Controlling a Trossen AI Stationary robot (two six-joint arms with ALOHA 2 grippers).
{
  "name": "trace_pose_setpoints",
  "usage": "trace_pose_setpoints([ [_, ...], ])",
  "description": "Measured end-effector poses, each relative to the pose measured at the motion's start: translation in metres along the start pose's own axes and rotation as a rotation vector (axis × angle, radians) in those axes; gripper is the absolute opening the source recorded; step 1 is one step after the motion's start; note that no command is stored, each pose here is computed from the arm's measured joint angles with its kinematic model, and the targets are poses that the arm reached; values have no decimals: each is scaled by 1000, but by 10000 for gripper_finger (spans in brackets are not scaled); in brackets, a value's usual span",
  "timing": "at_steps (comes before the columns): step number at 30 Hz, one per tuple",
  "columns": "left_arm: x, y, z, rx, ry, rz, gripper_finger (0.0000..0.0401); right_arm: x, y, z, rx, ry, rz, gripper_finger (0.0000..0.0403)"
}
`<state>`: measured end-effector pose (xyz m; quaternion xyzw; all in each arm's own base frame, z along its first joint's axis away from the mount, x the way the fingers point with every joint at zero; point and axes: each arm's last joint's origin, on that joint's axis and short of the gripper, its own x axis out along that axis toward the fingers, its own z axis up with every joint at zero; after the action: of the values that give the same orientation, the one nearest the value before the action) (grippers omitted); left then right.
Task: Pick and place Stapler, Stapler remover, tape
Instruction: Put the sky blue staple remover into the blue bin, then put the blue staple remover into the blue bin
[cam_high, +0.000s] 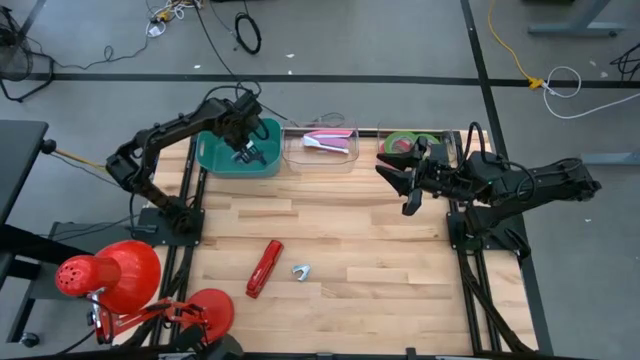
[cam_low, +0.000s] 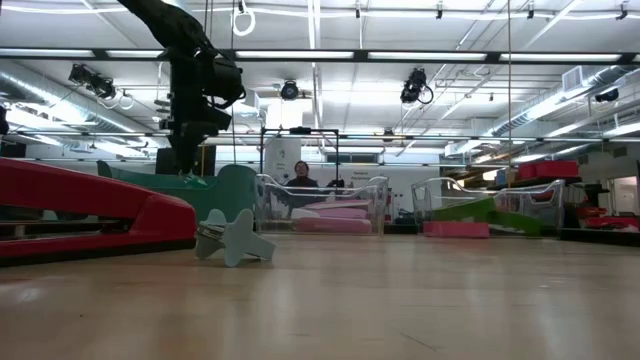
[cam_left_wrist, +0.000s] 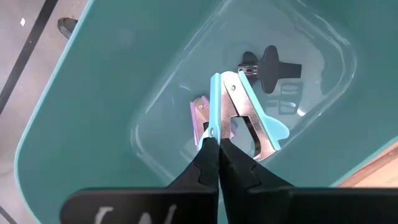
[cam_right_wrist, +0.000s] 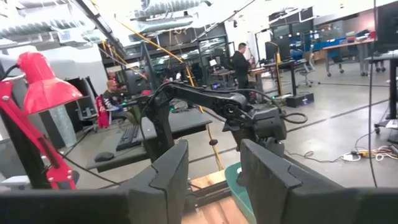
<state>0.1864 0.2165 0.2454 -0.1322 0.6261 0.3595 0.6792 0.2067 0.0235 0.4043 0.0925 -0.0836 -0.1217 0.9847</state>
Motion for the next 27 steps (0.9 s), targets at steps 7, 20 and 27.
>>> trace_pose_setpoints([
  [7,0,0,0,0,0,0,22,0,0,0,-3,0,-2,146],
  [20,0,0,0,-53,0,13,112,0,0,0,-5,0,-3,146],
  [27,-10,-7,-3,-69,12,14,187,0,0,0,-18,-1,-7,146],
])
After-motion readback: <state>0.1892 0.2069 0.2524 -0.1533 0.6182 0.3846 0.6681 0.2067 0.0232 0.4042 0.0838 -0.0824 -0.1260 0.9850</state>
